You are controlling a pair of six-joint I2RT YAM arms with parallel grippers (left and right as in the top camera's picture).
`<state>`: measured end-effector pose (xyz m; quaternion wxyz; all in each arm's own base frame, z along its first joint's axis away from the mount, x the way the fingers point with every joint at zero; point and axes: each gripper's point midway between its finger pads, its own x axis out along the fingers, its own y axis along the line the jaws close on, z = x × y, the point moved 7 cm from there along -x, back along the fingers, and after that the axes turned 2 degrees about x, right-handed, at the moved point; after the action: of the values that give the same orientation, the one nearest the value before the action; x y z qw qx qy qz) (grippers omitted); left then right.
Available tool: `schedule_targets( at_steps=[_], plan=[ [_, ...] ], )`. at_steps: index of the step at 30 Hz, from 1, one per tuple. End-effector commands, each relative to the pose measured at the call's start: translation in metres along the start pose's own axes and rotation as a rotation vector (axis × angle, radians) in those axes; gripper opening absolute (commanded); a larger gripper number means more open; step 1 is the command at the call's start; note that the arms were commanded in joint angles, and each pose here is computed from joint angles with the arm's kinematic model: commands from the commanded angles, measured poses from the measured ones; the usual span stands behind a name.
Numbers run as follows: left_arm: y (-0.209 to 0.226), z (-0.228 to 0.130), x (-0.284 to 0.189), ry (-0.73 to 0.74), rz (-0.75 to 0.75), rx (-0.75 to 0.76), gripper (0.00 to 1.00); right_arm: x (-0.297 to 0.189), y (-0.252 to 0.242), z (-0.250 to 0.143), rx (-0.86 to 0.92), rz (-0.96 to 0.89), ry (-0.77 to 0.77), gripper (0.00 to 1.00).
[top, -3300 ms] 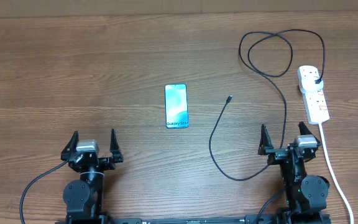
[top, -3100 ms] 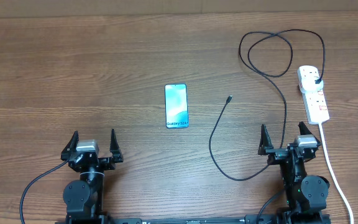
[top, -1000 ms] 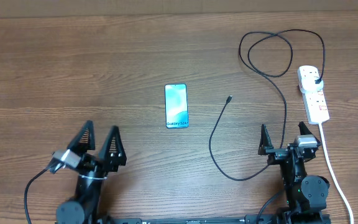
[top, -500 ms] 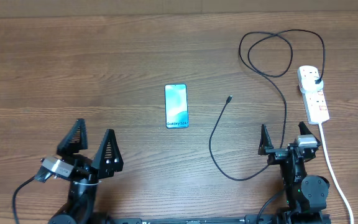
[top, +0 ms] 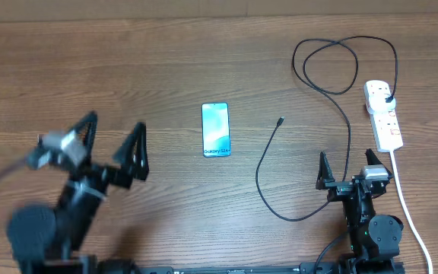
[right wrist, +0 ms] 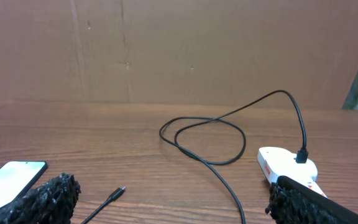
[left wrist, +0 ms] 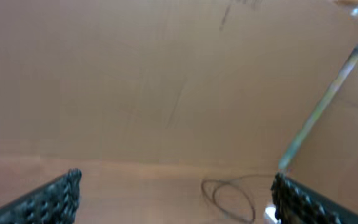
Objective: Plug charger to phone and switch on socket
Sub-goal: 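Raise the left arm and move the left gripper over the phone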
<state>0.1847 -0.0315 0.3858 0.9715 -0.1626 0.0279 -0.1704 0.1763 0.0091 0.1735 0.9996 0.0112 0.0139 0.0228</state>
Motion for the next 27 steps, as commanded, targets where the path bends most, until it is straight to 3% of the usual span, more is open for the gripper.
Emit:
schedule_targets(
  at_steps=[1, 4, 7, 9, 16, 21, 27],
  plan=[
    [-0.002, 0.027, 0.02, 0.157, 0.021, 0.087, 1.0, 0.0, -0.001, -0.002, 0.006, -0.01, -0.006, 1.0],
    [-0.001, 0.033, 0.042, 0.325, -0.003, 0.012, 1.0, 0.0, -0.001, -0.002, 0.006, -0.01, -0.006, 1.0],
    [-0.009, 0.031, 0.061, 0.446, -0.144, -0.069, 1.0, 0.0, -0.001, -0.002, 0.006, -0.01, -0.006, 1.0],
    [-0.006, 0.028, 0.073, 0.464, -0.178, -0.062, 1.0, 0.0, -0.001, -0.002, 0.006, -0.01, -0.006, 1.0],
    [0.01, -0.003, 0.102, 0.626, -0.029, -0.155, 1.0, 0.0, -0.001, -0.002, 0.006, -0.01, -0.006, 1.0],
    [-0.001, -0.009, 0.119, 0.771, 0.136, -0.066, 1.0, 0.0, -0.001, -0.002, 0.006, -0.01, -0.006, 1.0],
    [-0.024, -0.009, 0.151, 0.91, 0.189, 0.024, 1.0, 0.0, -0.001, -0.002, 0.006, -0.01, -0.006, 1.0]
  ],
)
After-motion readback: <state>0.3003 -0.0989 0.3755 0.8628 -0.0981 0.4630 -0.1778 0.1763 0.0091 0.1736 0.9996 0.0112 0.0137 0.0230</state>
